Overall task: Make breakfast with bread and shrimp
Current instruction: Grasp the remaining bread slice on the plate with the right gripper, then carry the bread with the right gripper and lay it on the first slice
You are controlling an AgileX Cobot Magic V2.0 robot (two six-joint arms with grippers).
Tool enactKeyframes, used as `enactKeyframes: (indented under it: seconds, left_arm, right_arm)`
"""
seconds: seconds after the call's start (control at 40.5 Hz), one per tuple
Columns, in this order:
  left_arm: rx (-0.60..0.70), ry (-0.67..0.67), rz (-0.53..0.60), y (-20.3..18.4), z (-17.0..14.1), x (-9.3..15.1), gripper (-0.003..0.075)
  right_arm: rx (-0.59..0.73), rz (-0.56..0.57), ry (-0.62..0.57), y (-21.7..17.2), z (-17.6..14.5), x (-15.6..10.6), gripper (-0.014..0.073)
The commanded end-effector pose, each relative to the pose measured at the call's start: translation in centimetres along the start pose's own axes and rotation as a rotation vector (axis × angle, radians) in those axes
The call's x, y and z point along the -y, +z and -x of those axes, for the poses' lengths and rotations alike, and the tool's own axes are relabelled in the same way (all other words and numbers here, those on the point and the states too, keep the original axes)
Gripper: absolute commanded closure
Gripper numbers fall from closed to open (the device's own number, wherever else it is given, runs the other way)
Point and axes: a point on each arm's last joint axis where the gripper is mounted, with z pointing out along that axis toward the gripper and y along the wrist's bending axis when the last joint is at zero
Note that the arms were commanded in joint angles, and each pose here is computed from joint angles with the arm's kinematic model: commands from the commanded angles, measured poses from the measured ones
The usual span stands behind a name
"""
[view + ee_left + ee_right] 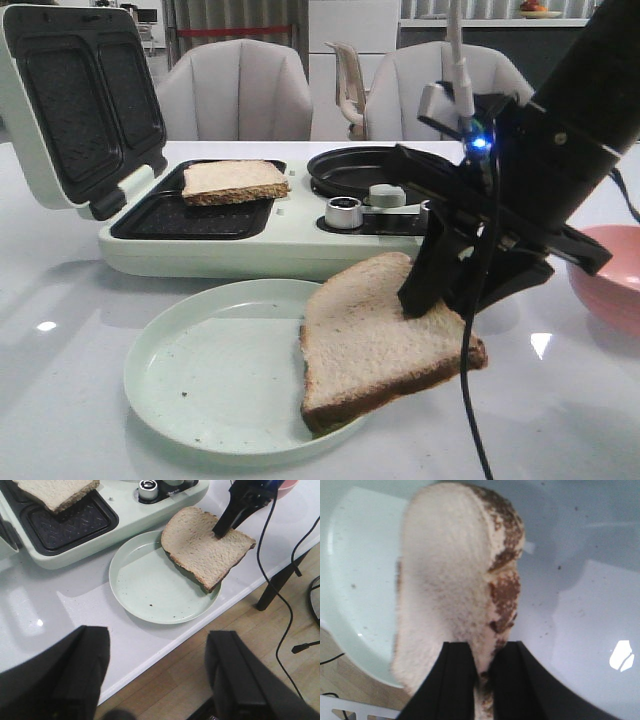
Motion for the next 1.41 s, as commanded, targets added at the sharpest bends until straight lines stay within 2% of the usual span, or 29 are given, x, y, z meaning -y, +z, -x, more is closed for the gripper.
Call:
enactKeyframes:
  seconds: [0.0, 0.247, 0.37, 0.494, 0.666, 1.012, 1.111, 1.16, 1.308, 1.382]
  left_arm:
    - [0.094, 0.005, -0.021, -0.6, 1.3, 0.2, 0.0246]
    - [0.094, 0.005, -0.021, -0.6, 1.3, 0.2, 0.0246]
    - [0.094, 0.005, -0.021, -0.6, 1.3, 0.2, 0.0246]
    - [0.094, 0.005, -0.021, -0.6, 1.3, 0.2, 0.0246]
    - [0.094, 0.005, -0.021, -0.6, 1.3, 0.2, 0.0246]
    - [0.093, 0.004, -0.023, -0.6, 1.3, 0.2, 0.0246]
    - [0.093, 0.004, -0.023, -0.6, 1.3, 0.2, 0.0246]
    - [0.093, 0.004, -0.023, -0.6, 1.3, 0.2, 0.0246]
    - [0.093, 0.004, -0.023, -0.6, 1.3, 0.2, 0.0246]
    - [0.093, 0.004, -0.023, -0.6, 1.3, 0.2, 0.0246]
  right_arm:
    - [0.101, 0.044, -0.064, -3.6, 0.2, -2.0, 0.0561]
    - [0.288, 0.121, -0.150, -10.2, -0.1, -5.2, 0.0561]
    - [0.403, 0.171, -0.161, -12.7, 1.1, -6.8, 0.0561]
    - [0.491, 0.195, -0.141, -13.3, 2.9, -7.4, 0.0561]
    - [0.516, 0.213, -0.120, -11.2, 6.2, -8.3, 0.0561]
    - [0.465, 0.281, -0.128, -3.9, 13.6, -10.9, 0.0557]
    - [0.466, 0.293, -0.144, -2.3, 15.1, -11.6, 0.0498]
    - [0.459, 0.296, -0.147, -1.5, 15.6, -11.7, 0.0437]
    - [0.445, 0.290, -0.142, 0.7, 16.5, -11.4, 0.0180]
    - [0.449, 0.281, -0.145, 0.9, 16.6, -11.2, 0.0102]
